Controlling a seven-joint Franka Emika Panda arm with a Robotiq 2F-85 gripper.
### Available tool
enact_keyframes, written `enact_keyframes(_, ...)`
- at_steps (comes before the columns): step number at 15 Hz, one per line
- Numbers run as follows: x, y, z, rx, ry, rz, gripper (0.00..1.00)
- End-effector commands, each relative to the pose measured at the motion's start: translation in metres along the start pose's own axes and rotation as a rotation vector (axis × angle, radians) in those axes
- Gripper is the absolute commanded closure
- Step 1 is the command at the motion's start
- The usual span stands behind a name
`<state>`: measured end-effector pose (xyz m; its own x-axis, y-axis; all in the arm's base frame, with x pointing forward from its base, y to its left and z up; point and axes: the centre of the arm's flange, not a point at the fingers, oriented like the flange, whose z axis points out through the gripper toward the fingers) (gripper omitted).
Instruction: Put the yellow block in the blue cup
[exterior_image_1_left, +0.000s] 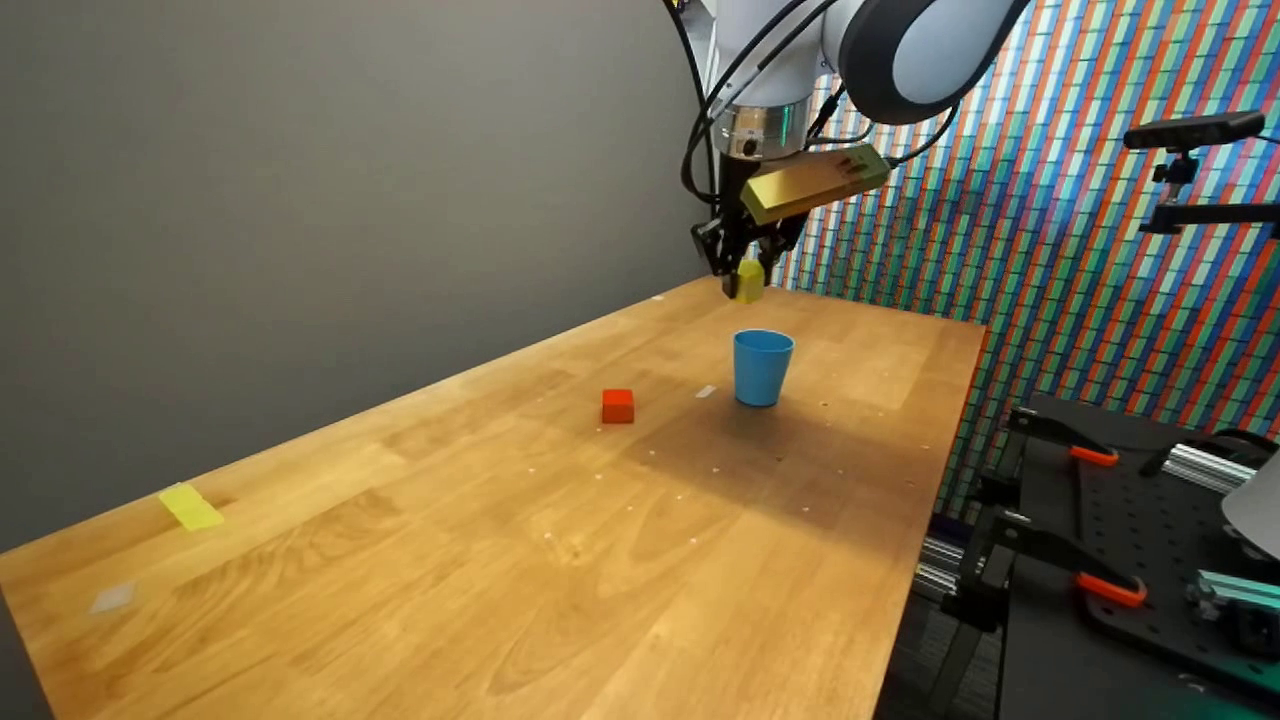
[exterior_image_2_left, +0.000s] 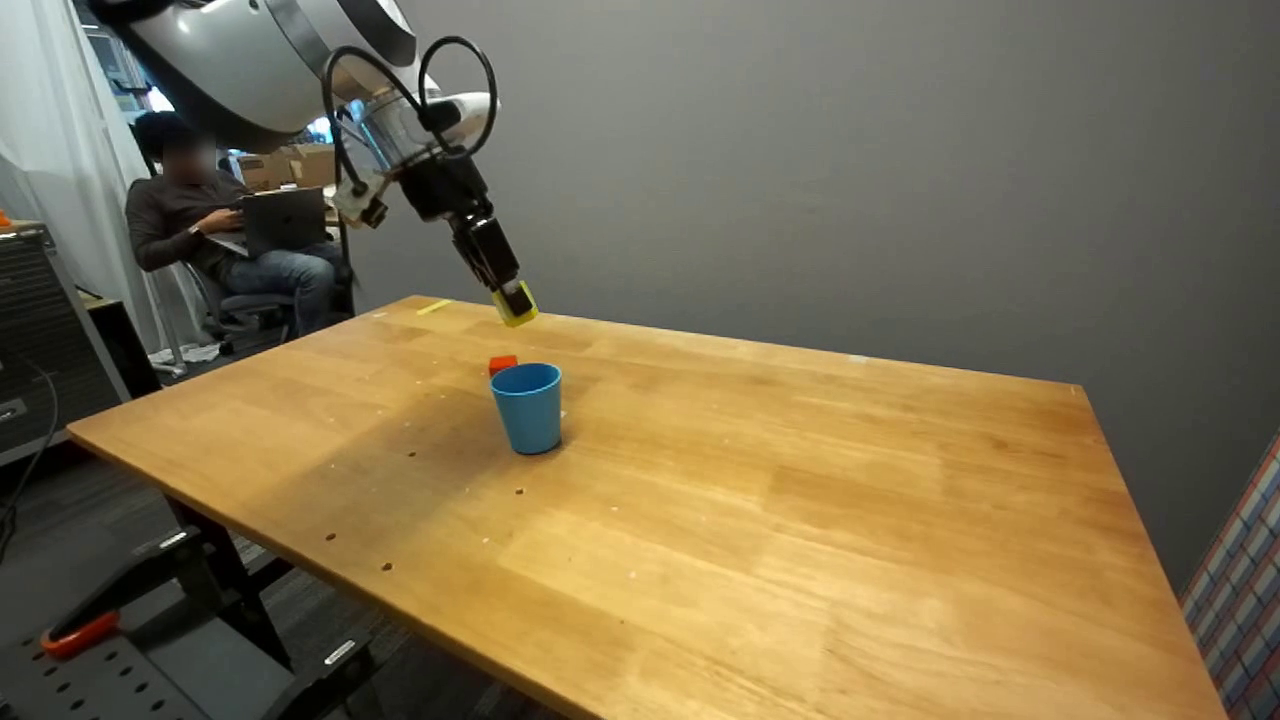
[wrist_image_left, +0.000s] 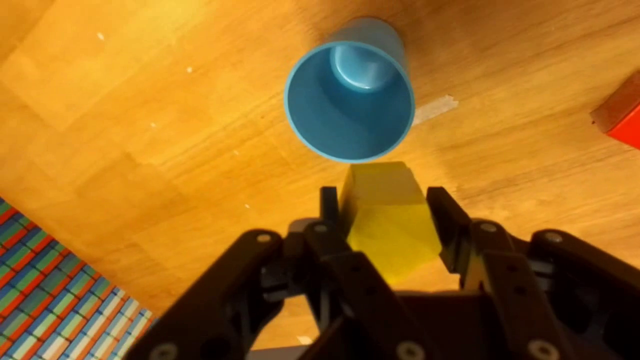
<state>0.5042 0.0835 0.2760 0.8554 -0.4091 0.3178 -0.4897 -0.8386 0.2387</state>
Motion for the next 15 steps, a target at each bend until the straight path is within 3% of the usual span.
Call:
enact_keyframes(1, -0.001, 0.002, 0.001, 0.016, -0.057, 0.065, 0.78)
enact_keyframes(8, 0.010, 0.025, 0.020, 0.010, -0.125, 0.182, 0.78)
enact_keyframes(15, 0.010, 0.029, 0.047, -0.008, -0.191, 0.217, 0.78)
